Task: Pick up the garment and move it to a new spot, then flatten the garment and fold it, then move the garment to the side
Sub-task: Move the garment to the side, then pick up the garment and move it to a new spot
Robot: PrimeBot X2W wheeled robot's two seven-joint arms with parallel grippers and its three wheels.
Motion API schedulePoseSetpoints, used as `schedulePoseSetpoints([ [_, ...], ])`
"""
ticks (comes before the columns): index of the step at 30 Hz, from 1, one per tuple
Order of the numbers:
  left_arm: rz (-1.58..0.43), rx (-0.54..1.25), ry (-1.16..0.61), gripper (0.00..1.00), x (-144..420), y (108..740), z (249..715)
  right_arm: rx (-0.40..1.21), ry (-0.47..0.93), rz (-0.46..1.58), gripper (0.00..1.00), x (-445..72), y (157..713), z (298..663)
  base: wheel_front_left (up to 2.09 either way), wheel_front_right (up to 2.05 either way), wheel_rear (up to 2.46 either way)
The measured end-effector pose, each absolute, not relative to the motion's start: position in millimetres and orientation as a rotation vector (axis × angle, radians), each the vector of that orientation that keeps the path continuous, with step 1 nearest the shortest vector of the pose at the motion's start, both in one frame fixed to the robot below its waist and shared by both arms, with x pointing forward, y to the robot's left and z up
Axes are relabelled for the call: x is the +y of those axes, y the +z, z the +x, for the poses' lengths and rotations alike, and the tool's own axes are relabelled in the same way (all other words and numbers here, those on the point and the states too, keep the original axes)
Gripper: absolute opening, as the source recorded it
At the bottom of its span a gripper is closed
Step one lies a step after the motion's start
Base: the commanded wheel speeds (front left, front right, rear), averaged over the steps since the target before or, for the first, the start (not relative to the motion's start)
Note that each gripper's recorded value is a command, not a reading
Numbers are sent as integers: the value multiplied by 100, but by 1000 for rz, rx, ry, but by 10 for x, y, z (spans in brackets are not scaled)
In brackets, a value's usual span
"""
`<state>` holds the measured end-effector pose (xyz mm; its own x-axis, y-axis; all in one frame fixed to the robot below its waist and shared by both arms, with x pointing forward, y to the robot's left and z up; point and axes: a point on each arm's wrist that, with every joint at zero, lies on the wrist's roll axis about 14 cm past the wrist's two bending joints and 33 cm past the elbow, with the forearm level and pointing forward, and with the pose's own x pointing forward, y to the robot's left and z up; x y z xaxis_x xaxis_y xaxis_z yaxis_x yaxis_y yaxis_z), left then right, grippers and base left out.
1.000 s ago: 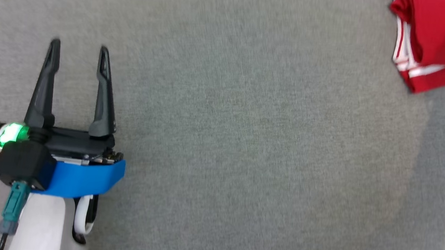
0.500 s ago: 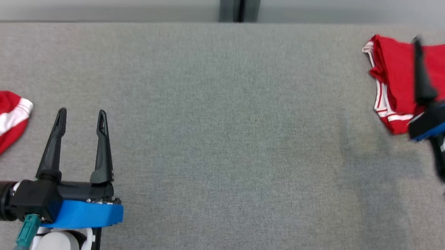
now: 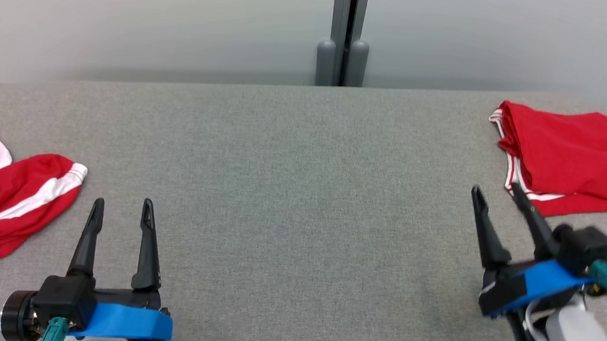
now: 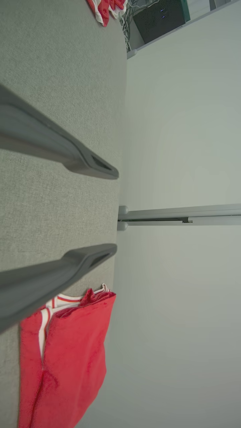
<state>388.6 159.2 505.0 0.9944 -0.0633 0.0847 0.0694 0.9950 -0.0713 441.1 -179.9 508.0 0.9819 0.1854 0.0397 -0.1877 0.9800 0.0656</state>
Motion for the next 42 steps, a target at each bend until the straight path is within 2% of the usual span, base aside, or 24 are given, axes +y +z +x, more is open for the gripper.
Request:
schedulePoseSetpoints([
  [12,-82,-43,-40,100,1687,4939,3643,-46,143,129,100,-1744,5008,3861,0,0,0],
  [20,-82,-31,-23,100,1745,4897,3601,-52,103,148,100,-1744,5018,3675,0,0,0],
  [42,-71,-12,1,100,1829,4833,3567,-36,109,148,100,-1660,5025,3646,0,0,0],
])
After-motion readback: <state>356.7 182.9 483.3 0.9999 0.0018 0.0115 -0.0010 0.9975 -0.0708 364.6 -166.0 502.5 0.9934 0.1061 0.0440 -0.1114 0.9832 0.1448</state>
